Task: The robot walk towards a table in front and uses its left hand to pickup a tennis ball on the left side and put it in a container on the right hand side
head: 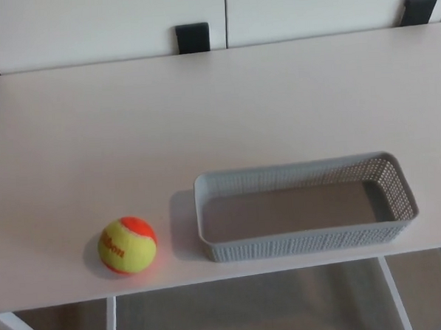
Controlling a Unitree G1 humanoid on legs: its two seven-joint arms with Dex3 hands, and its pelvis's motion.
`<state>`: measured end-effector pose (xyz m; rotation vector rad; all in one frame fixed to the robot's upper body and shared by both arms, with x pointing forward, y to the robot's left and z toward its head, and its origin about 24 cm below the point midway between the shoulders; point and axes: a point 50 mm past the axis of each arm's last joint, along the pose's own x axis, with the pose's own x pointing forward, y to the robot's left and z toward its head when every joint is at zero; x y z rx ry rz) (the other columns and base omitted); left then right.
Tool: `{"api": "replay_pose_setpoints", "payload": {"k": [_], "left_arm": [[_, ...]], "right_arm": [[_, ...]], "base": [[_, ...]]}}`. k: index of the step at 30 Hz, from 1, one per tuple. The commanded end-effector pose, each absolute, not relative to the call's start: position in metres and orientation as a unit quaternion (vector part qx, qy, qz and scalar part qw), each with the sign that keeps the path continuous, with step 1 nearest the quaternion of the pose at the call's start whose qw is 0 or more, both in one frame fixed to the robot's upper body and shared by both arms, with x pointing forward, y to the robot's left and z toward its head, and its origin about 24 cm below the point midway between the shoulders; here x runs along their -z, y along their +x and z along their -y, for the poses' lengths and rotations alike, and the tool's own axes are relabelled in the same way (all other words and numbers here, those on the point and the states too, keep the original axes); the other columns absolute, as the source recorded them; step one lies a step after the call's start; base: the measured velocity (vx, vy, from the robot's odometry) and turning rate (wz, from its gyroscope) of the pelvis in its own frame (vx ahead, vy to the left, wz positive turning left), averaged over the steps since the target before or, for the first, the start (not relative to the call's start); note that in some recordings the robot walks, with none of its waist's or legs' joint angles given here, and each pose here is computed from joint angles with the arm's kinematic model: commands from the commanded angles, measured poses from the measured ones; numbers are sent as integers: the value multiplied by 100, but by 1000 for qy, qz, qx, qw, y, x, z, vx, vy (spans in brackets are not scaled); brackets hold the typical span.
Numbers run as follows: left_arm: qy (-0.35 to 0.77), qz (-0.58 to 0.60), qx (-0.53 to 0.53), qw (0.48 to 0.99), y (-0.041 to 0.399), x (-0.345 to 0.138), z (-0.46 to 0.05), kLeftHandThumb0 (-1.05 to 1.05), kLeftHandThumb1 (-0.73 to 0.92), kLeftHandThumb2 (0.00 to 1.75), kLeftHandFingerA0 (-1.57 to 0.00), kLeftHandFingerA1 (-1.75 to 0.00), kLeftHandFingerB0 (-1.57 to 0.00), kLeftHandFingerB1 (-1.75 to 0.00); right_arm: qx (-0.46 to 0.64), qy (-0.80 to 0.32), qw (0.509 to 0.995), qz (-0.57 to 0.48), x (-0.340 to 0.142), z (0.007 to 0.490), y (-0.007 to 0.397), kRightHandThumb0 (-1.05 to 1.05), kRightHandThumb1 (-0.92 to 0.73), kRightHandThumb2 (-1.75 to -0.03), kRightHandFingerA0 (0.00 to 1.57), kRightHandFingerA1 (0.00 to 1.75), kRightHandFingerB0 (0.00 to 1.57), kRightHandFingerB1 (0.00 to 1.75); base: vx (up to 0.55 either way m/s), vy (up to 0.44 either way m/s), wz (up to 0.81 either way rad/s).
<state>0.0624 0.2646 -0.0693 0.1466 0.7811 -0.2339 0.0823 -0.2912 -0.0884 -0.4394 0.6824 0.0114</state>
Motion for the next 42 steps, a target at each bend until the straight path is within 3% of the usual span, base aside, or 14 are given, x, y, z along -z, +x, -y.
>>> {"api": "replay_pose_setpoints", "payload": {"k": [1,4,5,8,9,11,12,15,21,23,24,32,33,42], "left_arm": [[76,-367,170,912,53,56,-261,-20,65,58,-41,-42,-28,-32],[109,-332,244,905,46,36,-245,-24,62,58,-45,-42,-29,-32],[121,-302,309,894,36,20,-231,-24,42,87,-36,-58,-16,-48],[86,-248,401,878,27,-11,-207,-32,42,89,-28,-57,-12,-48],[61,-211,441,870,26,-35,-196,-53,54,80,-30,-55,-19,-45],[32,-117,488,864,26,-86,-176,-50,61,57,-39,-56,-26,-38],[46,-58,488,869,29,-113,-170,-54,41,82,-46,-62,-30,-51],[70,74,484,869,34,-162,-162,-63,62,58,-49,-56,-34,-40],[53,315,444,837,69,-216,-169,-49,44,83,-25,-69,-14,-54],[71,343,417,838,78,-222,-170,-34,44,65,-23,-68,-17,-50],[89,356,385,847,84,-226,-172,-16,27,80,-22,-61,-17,-55],[185,398,252,863,117,-238,-172,-12,30,82,-27,-59,-19,-54],[210,405,242,857,121,-240,-171,-15,47,55,-36,-45,-32,-37],[284,395,150,861,159,-223,-195,-22,47,54,-32,-40,-29,-31]], "right_arm": [[1,-220,914,-340,87,299,79,-36,-42,-66,65,58,56,51],[4,-218,916,-337,86,302,79,-36,-42,-66,67,59,57,52],[2,-217,915,-339,86,301,79,-37,-42,-67,67,59,57,52],[3,-217,915,-339,86,301,80,-37,-42,-67,67,59,57,51],[3,-220,914,-341,85,302,81,-37,-42,-67,68,59,57,51],[7,-221,915,-337,84,303,82,-36,-42,-66,69,60,57,52],[9,-220,916,-335,82,304,84,-37,-43,-67,69,60,57,52],[7,-227,915,-335,80,303,88,-36,-44,-67,66,58,56,51],[10,-226,914,-338,84,305,87,-36,-44,-67,65,57,57,51],[8,-228,913,-338,82,305,85,-36,-43,-67,64,57,57,51],[9,-227,913,-339,82,305,85,-36,-43,-67,66,58,58,52],[-1,-233,913,-334,82,305,88,-38,-43,-69,67,60,59,53],[-1,-232,914,-333,82,305,88,-38,-42,-68,68,60,60,53],[-2,-240,912,-332,82,305,91,-37,-43,-67,66,58,59,52]], "base": [[0,0,0],[0,0,0],[0,0,0],[0,0,0],[0,0,0],[0,0,0],[0,0,0],[0,0,0],[0,0,0],[0,0,0],[0,0,0],[0,0,0],[0,0,0],[0,0,0]]}}
